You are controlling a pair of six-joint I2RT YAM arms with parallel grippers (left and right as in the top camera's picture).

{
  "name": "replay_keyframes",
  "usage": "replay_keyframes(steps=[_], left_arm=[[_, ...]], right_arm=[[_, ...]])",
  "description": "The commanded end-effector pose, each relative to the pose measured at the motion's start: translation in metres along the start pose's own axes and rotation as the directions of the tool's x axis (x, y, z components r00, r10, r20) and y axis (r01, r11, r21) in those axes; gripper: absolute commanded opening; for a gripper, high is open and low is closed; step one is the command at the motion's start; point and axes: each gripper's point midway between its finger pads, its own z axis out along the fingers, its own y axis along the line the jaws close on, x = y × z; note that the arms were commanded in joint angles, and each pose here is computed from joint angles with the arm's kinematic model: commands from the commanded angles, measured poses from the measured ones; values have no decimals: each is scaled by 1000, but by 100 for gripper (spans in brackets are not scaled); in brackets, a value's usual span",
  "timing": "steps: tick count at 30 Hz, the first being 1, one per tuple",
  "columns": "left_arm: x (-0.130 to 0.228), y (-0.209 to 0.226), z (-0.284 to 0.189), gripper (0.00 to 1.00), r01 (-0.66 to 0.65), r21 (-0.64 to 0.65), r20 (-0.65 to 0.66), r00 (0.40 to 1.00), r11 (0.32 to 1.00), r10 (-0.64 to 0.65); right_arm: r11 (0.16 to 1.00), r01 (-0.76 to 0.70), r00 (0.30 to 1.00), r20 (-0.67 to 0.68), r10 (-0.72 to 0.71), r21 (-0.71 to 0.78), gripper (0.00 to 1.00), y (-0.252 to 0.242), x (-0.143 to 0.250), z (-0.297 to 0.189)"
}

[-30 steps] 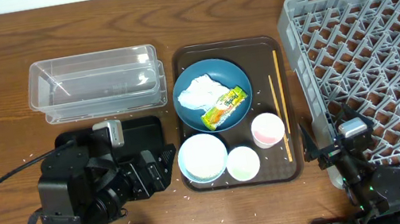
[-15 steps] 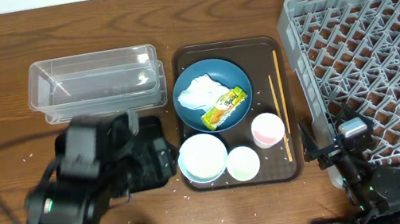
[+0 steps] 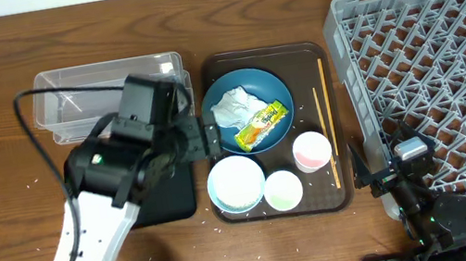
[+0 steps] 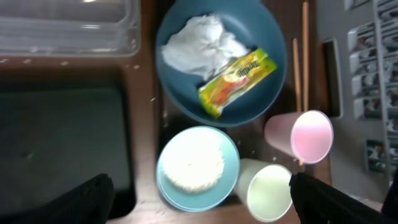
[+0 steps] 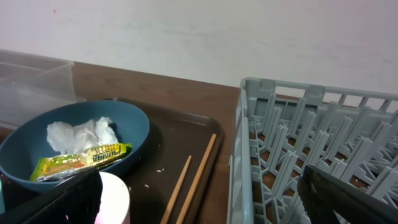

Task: Sort waste into correct bins and load items into the dishwasher rack
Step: 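Raise the left arm and move the gripper over the blue plate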

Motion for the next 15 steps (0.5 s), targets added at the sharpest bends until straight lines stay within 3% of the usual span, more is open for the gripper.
replay_keyframes(steps=[1, 3, 10, 15], left_arm=[[-4, -15, 11, 93, -78, 41, -15, 997, 996, 78], [-2, -20, 22, 93, -129, 35, -37, 991, 991, 130], [-1, -13, 61, 93, -229, -180, -62, 973, 957, 222], [-3, -15, 80, 93, -242, -196, -72, 970, 950, 233]], right_arm=[[1000, 7, 1000, -4, -7, 15, 99, -4, 1, 0], [1000, 7, 1000, -5, -6, 15, 99, -4, 1, 0], [1000, 7, 1000, -5, -6, 15, 99, -4, 1, 0], [1000, 7, 1000, -4, -7, 15, 99, -4, 1, 0]])
